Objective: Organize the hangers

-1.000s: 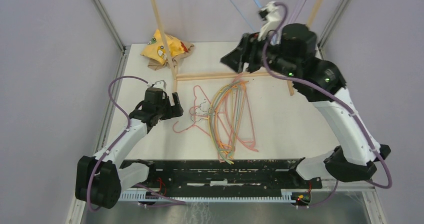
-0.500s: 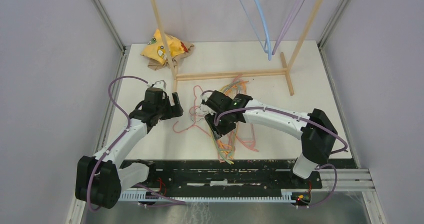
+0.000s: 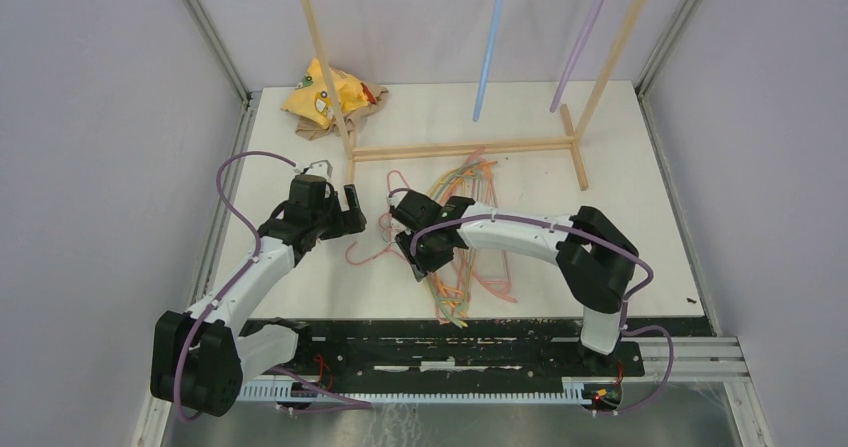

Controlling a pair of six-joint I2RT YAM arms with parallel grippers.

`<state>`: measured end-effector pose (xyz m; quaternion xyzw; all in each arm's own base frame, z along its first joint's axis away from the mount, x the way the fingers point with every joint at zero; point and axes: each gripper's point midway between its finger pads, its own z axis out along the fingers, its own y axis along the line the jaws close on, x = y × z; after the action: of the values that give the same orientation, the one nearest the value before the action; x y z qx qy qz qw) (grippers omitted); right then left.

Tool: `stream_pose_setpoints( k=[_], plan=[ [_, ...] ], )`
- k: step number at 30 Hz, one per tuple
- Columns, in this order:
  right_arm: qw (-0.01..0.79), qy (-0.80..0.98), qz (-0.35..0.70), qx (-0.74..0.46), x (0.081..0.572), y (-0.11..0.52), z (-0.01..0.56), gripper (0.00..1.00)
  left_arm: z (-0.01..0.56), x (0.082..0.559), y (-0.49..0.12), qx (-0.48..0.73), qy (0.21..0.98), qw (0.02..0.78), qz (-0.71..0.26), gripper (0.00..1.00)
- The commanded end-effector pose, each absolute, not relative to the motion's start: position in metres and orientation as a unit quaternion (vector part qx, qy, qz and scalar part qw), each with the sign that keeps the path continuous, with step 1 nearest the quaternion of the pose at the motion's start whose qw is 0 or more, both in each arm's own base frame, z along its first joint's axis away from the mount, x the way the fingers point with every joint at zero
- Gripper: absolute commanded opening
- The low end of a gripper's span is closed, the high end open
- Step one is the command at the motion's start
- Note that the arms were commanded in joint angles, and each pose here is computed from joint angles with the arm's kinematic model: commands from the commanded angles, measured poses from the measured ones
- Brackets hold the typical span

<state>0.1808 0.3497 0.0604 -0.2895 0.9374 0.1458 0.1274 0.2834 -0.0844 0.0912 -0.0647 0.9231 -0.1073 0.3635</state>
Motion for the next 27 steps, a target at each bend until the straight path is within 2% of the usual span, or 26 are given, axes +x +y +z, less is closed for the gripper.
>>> stream_pose_setpoints(
  k=[1,6,10,13,16,22,27],
  plan=[
    [0.167,0.936,0.142,-0.274,0.202,0.366,0.062,0.50,0.099,0.287,-0.085,-0.056,0.917,0.380,-0.107,0.99],
    [0.161,0.940,0.132,-0.269,0.205,0.368,0.046,0.48,0.100,0.287,-0.085,-0.054,0.917,0.381,-0.107,0.99],
    [0.155,0.941,0.136,-0.268,0.203,0.370,0.044,0.36,0.101,0.287,-0.085,-0.052,0.917,0.381,-0.106,0.99],
    [0.160,0.942,0.130,-0.266,0.204,0.366,0.047,0.31,0.101,0.287,-0.085,-0.051,0.917,0.381,-0.106,0.99],
    [0.170,0.941,0.116,-0.268,0.207,0.359,0.056,0.23,0.102,0.288,-0.085,-0.050,0.916,0.382,-0.108,0.99],
    [0.211,0.934,0.130,-0.257,0.210,0.352,0.116,0.03,0.105,0.289,-0.085,-0.051,0.914,0.388,-0.109,0.99],
    [0.251,0.926,0.167,-0.227,0.209,0.347,0.174,0.01,0.109,0.289,-0.084,-0.056,0.910,0.396,-0.107,0.99]
  ],
)
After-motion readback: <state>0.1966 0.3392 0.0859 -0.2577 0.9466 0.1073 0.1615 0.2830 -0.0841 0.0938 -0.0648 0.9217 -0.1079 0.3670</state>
